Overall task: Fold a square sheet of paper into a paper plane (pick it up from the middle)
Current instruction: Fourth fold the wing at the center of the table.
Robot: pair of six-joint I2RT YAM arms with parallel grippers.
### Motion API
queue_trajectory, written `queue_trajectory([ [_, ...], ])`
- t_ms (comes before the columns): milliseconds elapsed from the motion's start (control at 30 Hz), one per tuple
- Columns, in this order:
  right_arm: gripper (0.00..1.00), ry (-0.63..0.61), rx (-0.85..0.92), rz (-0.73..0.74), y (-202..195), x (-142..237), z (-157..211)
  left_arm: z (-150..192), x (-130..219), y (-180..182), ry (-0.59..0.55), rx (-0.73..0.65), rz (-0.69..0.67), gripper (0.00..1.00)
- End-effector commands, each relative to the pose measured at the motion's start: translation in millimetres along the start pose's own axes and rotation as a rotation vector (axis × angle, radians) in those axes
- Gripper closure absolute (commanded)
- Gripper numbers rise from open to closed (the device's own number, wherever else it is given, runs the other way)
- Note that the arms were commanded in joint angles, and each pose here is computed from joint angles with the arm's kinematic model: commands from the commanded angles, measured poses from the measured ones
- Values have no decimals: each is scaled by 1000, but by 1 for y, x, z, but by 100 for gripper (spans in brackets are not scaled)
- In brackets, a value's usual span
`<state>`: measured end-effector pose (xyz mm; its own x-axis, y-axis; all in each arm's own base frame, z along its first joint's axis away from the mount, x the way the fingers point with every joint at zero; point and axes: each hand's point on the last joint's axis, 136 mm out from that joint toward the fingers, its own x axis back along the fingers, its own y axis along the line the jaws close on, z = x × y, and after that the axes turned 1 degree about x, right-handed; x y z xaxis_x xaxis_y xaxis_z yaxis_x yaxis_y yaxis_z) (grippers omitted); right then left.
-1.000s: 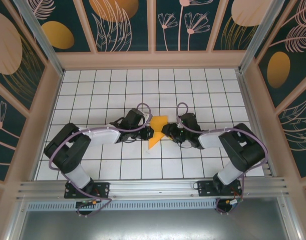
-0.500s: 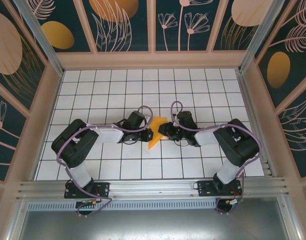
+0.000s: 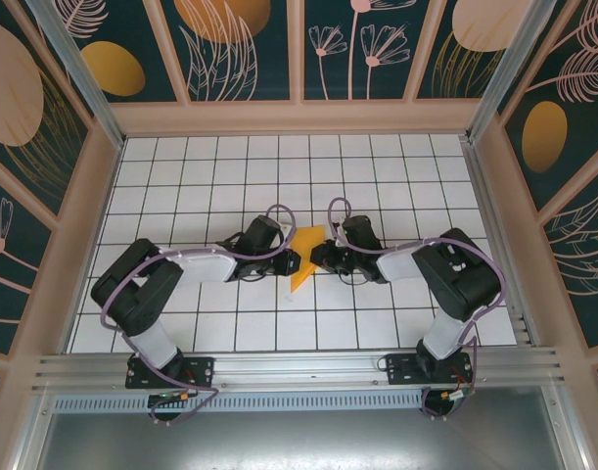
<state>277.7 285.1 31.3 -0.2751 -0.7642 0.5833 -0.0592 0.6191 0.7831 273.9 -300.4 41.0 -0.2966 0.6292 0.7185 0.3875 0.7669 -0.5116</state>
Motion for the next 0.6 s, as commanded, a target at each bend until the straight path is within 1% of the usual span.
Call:
queue_trajectory([
  [0, 88, -12, -25, -22, 8, -3, 0, -8, 18, -12, -61, -6, 35, 75],
  [133, 90, -54, -86, -42, 19, -1, 1, -2, 31, -17, -86, -25, 22, 71],
  [267, 91, -102, -197, -28, 21, -1, 4, 7, 40, -16, -103, -39, -18, 68],
  [367, 90, -144, -276, -29, 25, -1, 9, 13, 46, -17, -110, -46, -22, 67],
  [433, 90, -149, -287, -43, 29, -2, 12, 17, 48, -18, -113, -46, -19, 66],
  [567, 83, -125, -272, -16, 30, -6, 14, 28, 43, -18, -89, -59, -34, 64],
])
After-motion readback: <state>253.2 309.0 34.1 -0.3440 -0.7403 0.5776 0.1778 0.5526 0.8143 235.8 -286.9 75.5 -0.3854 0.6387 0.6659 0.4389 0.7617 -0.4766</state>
